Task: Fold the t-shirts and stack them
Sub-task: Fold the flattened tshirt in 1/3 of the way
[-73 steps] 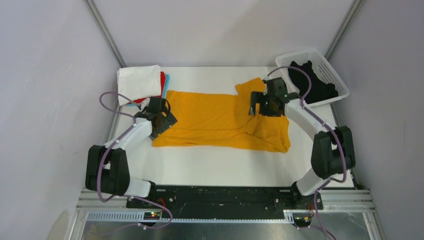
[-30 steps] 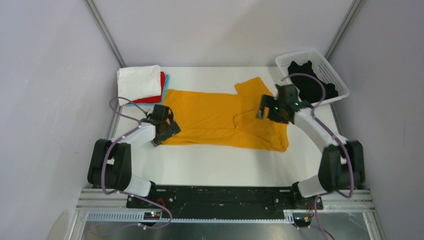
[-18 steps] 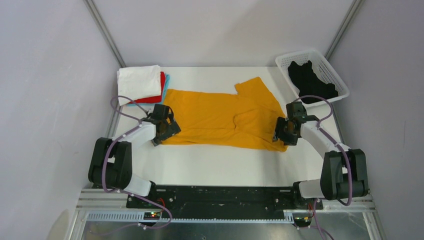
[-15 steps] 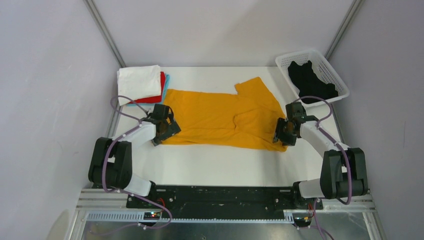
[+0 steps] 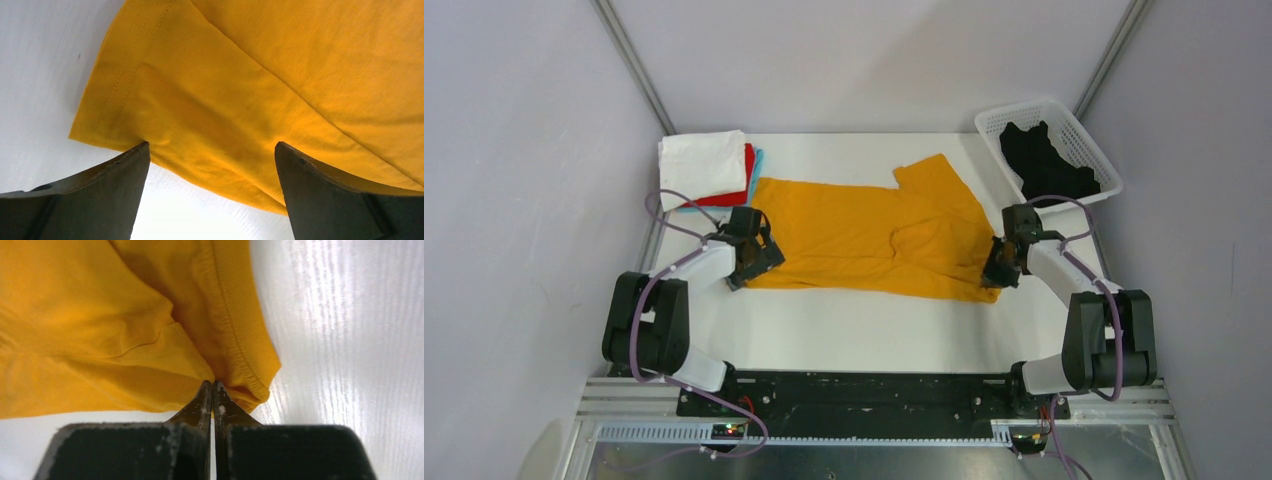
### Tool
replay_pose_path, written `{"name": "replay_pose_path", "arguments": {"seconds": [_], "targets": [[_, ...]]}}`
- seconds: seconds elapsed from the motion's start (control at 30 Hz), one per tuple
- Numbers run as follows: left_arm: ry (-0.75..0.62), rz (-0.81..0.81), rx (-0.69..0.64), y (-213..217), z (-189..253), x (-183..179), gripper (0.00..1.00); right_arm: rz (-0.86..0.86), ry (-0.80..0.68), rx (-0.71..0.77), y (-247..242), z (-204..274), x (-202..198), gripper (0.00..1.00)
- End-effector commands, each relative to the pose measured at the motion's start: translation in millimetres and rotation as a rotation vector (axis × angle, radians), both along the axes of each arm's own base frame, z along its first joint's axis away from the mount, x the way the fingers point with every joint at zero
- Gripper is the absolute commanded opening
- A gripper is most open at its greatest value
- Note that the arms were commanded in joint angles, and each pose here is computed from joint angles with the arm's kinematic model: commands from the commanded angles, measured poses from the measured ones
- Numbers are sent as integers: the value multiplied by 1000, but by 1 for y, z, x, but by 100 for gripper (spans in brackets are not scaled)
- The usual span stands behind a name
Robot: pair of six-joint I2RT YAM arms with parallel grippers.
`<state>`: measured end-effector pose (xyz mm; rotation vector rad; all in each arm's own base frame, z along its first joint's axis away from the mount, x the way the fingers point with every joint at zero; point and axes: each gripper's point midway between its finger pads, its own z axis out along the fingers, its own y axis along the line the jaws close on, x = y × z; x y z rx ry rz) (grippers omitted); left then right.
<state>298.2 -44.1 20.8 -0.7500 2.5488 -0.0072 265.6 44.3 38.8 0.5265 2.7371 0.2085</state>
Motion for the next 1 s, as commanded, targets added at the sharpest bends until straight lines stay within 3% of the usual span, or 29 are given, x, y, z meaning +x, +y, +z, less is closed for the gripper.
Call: {"name": "replay_pose_path", "arguments": {"seconds": [0.0, 0.3, 0.5, 0.73, 0.97], "targets": [[58, -22, 22, 6, -2, -7, 100, -66, -67, -37, -17, 21, 19, 0], [112, -48, 59, 13, 3, -24, 100, -29, -82, 21, -8, 25, 33, 0], [110, -60, 75, 15, 6, -26, 100, -65, -137, -35, -21, 37, 41, 0], [123, -71, 91, 19, 5, -33, 100, -107, -78, -114, -43, 29, 39, 0], [132, -68, 103, 21, 3, -34, 100, -61, -181, 18, -21, 57, 66, 0]]}}
